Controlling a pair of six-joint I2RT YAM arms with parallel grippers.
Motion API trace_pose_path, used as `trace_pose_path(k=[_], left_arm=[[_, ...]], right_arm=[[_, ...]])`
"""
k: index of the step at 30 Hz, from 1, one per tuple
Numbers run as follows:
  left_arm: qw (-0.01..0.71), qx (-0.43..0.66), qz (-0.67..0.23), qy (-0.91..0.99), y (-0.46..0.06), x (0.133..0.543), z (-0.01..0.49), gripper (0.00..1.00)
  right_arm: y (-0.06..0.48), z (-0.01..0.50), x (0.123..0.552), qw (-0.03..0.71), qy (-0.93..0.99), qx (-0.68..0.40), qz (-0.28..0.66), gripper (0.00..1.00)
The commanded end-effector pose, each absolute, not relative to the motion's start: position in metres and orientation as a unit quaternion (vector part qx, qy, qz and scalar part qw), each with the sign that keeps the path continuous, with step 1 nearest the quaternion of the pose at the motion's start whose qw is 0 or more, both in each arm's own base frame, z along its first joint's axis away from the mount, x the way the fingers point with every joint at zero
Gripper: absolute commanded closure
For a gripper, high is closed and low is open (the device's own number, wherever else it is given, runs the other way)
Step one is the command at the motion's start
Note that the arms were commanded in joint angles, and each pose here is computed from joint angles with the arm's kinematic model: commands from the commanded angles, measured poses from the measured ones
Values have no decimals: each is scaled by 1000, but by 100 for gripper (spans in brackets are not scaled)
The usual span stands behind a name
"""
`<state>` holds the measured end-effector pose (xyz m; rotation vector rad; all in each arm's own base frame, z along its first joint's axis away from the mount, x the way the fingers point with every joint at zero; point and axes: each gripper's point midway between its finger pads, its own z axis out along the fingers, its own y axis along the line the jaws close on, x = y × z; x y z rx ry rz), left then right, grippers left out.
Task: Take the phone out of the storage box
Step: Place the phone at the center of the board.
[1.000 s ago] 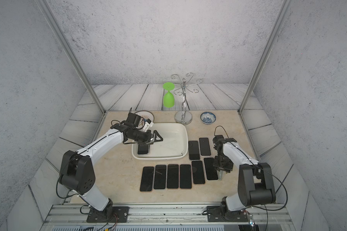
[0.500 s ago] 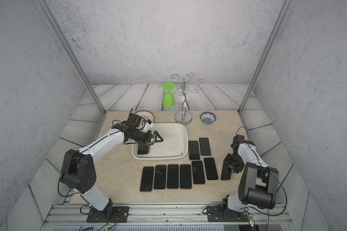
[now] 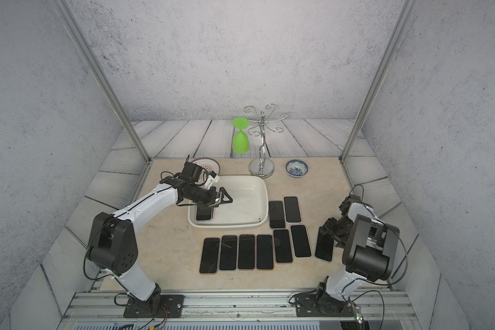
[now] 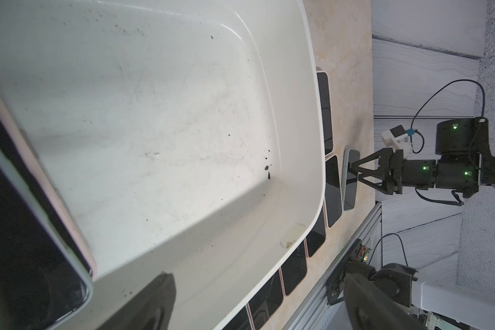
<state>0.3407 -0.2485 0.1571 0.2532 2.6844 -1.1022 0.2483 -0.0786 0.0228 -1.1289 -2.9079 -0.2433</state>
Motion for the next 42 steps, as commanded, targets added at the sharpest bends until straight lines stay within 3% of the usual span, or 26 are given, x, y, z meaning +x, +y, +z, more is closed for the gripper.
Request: trace_pose_path(k=[1, 13, 19, 36, 42], left_arm=[[102, 85, -367, 921, -245, 339, 146, 2], [108, 86, -364, 921, -244, 338, 152, 2], [114, 81, -365, 920, -242, 335, 153, 2], [116, 69, -351, 927, -232, 322, 146, 2], [119, 67, -342, 930, -229, 321, 146, 2]], right_arm=[[-77, 17, 250, 11, -926, -364, -98, 25], [-55, 15, 286, -24, -927, -323, -191, 35], [-29, 10, 291, -4, -936, -278, -214, 35], [7, 4, 237, 39, -937, -284, -199, 42], [7, 12, 235, 23, -938, -288, -192, 39]])
